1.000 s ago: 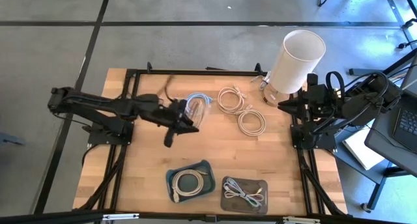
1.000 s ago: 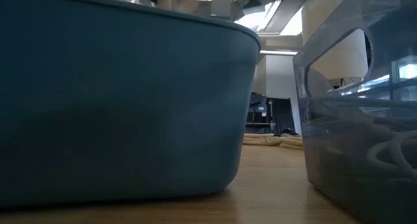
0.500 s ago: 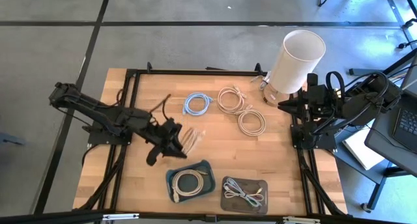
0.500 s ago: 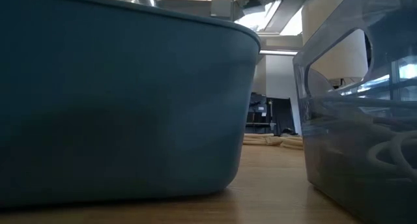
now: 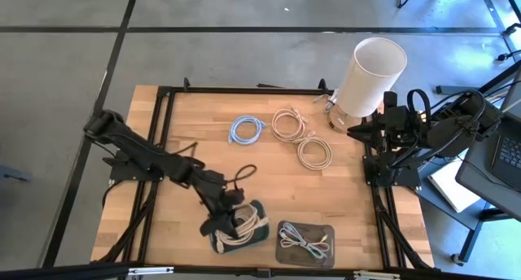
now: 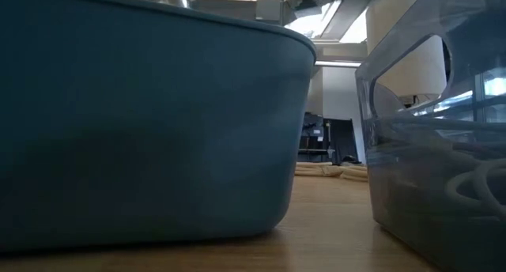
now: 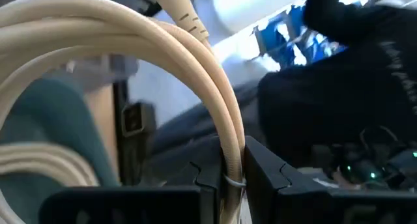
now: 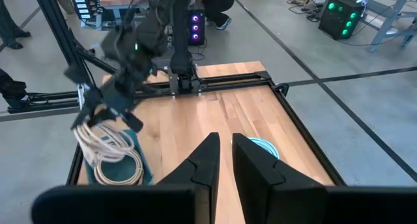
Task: Pick & Place USB Port
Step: Put the brown HDMI cable into the blue bin, then put the blue HDMI cable into the blue bin
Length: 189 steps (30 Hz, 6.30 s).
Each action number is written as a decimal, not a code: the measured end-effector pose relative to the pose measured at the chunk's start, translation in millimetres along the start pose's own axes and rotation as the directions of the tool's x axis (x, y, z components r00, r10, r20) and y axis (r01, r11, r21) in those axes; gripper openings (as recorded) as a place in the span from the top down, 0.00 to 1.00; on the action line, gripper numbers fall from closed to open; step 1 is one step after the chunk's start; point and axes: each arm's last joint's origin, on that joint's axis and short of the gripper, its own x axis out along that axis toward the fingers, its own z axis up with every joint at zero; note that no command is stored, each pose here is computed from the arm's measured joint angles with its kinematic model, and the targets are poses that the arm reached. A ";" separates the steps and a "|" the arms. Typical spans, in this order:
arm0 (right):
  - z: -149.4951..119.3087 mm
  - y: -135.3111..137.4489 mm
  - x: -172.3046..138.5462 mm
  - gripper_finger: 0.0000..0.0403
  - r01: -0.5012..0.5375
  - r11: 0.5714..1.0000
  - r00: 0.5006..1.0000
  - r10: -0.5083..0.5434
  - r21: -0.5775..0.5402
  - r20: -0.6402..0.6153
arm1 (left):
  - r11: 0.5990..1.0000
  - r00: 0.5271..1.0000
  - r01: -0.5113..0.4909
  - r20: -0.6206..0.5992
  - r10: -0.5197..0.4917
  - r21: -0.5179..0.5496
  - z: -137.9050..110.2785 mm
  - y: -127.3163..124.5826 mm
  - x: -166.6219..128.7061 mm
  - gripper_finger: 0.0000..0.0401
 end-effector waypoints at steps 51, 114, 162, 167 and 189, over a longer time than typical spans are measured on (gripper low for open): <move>3.0 1.4 0.0 0.89 -0.012 1.000 1.000 0.011 0.027 0.024 | 0.987 0.941 -0.123 -0.330 0.082 -0.105 -23.5 64.3 39.2 0.45; 2.3 12.4 9.3 0.89 -0.029 0.999 1.000 0.029 0.014 -0.003 | 0.498 0.503 -0.827 -0.054 0.863 0.259 49.8 178.1 -112.8 0.51; 1.6 17.1 13.7 0.89 -0.024 1.000 1.000 0.024 -0.004 -0.014 | 0.524 0.522 -0.808 -0.088 0.849 0.270 66.1 231.2 -128.3 0.92; 1.5 17.0 13.7 0.89 -0.024 1.000 1.000 0.023 -0.005 -0.015 | 0.551 0.532 -0.768 -0.153 0.833 0.327 90.7 179.7 -131.7 0.92; 0.3 16.5 13.7 0.89 -0.020 0.999 1.000 0.019 -0.039 -0.024 | 0.917 0.941 -0.318 -0.039 0.336 0.242 41.7 -52.9 -91.0 0.92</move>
